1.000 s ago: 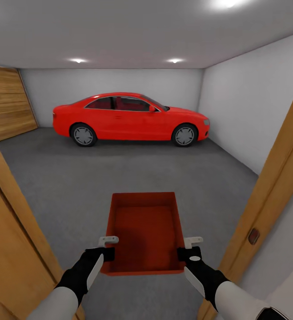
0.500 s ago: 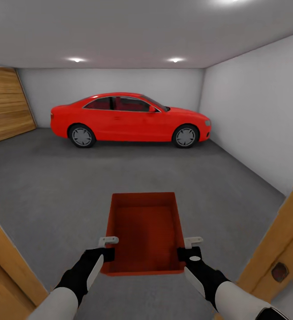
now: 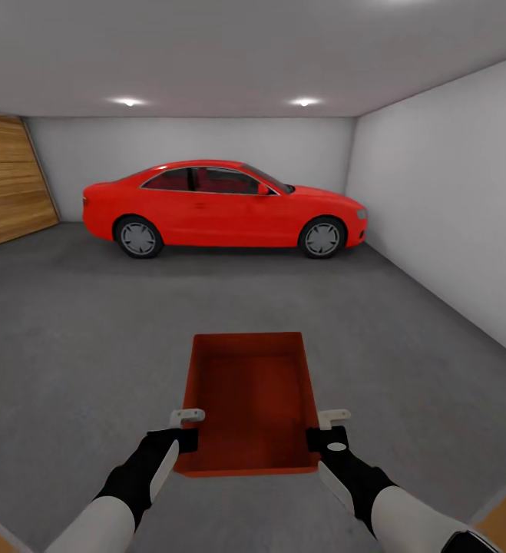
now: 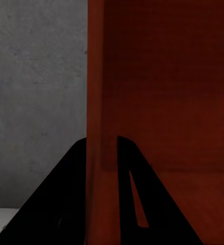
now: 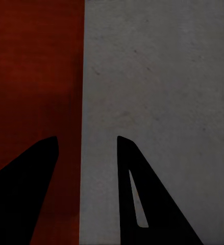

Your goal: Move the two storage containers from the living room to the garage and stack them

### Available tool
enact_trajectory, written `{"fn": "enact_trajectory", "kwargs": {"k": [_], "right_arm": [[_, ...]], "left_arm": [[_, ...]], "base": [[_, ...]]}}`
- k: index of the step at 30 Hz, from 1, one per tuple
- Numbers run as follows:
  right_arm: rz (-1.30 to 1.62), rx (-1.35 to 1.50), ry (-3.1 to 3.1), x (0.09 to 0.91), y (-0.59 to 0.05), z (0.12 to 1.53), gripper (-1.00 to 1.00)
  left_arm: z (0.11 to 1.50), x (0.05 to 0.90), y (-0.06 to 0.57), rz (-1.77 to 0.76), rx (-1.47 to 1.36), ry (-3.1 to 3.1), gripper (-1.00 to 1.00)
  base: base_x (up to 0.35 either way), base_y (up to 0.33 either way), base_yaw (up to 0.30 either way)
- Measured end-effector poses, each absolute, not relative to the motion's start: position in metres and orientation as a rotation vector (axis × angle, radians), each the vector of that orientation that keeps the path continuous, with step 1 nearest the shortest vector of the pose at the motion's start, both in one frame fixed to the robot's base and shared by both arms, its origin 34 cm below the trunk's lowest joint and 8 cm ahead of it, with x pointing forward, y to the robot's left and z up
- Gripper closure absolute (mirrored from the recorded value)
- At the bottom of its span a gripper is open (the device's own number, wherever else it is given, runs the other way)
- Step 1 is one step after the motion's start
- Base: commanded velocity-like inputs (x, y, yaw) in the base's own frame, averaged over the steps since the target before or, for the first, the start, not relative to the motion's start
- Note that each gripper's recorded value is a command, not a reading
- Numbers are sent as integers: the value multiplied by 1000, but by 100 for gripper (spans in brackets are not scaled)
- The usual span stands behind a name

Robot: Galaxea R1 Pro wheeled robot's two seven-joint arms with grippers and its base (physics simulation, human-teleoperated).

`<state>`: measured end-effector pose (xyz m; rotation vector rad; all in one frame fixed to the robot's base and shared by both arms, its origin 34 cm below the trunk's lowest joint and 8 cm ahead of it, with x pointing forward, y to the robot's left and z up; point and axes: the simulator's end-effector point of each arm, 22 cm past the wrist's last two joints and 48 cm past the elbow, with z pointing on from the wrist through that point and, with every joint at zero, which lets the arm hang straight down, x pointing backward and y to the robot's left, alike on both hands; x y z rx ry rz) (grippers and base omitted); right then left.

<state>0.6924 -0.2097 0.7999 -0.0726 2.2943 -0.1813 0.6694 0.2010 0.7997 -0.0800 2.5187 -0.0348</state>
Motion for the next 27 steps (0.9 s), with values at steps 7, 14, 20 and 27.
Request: {"fn": "enact_trajectory", "kwargs": {"k": [7,14,20,27], "right_arm": [[-181,-73,2295,692,-210,800,100],[-181,-73,2295,692,-210,800,100],[-181,-73,2294,692,-210,800,100],[-181,-73,2294,692,-210,800,100]], "left_arm": [[799,669,201,-35,-80,2519,100],[799,669,201,-35,-80,2519,100],[800,669,201,-35,-80,2519,100],[800,669,201,-35,-80,2518,100]], "base": [[322,0,0],[322,0,0],[322,0,0],[322,0,0]]}}
